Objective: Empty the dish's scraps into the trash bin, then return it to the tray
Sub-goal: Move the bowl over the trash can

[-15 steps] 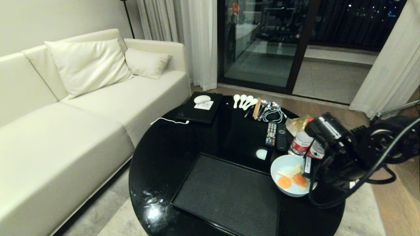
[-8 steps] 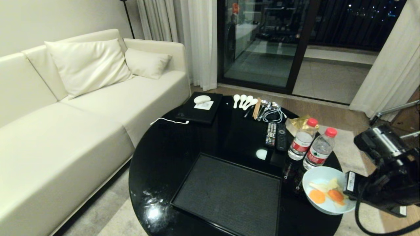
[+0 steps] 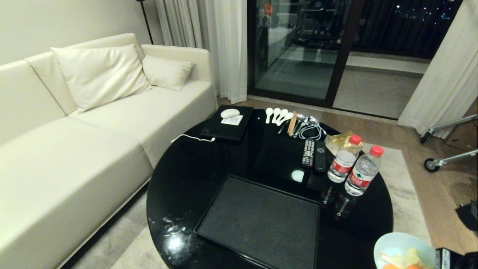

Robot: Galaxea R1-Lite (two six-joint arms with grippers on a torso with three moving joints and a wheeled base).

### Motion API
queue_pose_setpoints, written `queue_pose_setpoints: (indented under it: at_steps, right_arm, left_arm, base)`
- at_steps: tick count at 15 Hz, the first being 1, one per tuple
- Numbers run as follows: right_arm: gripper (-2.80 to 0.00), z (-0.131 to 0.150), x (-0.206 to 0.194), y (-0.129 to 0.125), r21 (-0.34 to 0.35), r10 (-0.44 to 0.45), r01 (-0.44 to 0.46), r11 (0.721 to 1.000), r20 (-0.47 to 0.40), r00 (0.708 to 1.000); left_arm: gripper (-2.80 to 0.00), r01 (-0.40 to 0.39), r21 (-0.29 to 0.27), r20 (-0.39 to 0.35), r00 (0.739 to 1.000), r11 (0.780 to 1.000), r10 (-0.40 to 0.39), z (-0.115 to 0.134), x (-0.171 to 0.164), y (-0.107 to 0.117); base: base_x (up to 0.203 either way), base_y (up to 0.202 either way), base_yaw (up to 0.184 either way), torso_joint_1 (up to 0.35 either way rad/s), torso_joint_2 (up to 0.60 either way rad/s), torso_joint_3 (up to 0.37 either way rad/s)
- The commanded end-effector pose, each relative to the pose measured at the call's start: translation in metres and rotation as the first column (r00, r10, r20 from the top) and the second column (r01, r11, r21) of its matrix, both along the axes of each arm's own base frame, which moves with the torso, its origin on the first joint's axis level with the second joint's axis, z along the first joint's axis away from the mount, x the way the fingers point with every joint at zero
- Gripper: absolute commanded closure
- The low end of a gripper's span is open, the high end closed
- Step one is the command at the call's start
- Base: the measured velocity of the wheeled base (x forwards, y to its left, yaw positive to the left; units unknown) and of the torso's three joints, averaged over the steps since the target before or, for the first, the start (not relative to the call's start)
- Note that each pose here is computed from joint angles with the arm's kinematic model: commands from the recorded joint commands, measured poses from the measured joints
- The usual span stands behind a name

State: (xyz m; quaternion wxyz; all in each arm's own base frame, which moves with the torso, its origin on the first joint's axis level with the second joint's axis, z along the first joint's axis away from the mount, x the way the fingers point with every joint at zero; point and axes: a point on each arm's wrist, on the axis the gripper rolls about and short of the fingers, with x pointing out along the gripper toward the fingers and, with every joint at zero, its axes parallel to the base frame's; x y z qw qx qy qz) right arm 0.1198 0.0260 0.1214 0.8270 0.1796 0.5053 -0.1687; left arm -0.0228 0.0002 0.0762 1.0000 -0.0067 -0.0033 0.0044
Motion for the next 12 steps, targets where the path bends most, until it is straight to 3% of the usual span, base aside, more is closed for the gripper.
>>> queue_pose_setpoints:
  at_steps: [1,12]
  right_arm:
    - [0.0,-0.006,-0.02,-0.005,0.005,-0.003,0.003,1.0,0.008,1.0]
    - [0.0,-0.014,-0.031,-0.008,0.005,-0.003,0.003,1.0,-0.004,1.0]
  left_arm:
    - [0.0,0.0,0.0,0.001,1.0,1.0,0.0,0.0,0.0,0.0]
    - [0.0,0.0,-0.001,0.001,1.0,1.0,0.0,0.0,0.0,0.0]
  base:
    - [0.0,0.0,0.0,0.0,0.0,0.0]
    - [0.0,0.0,0.0,0.0,0.0,0.0]
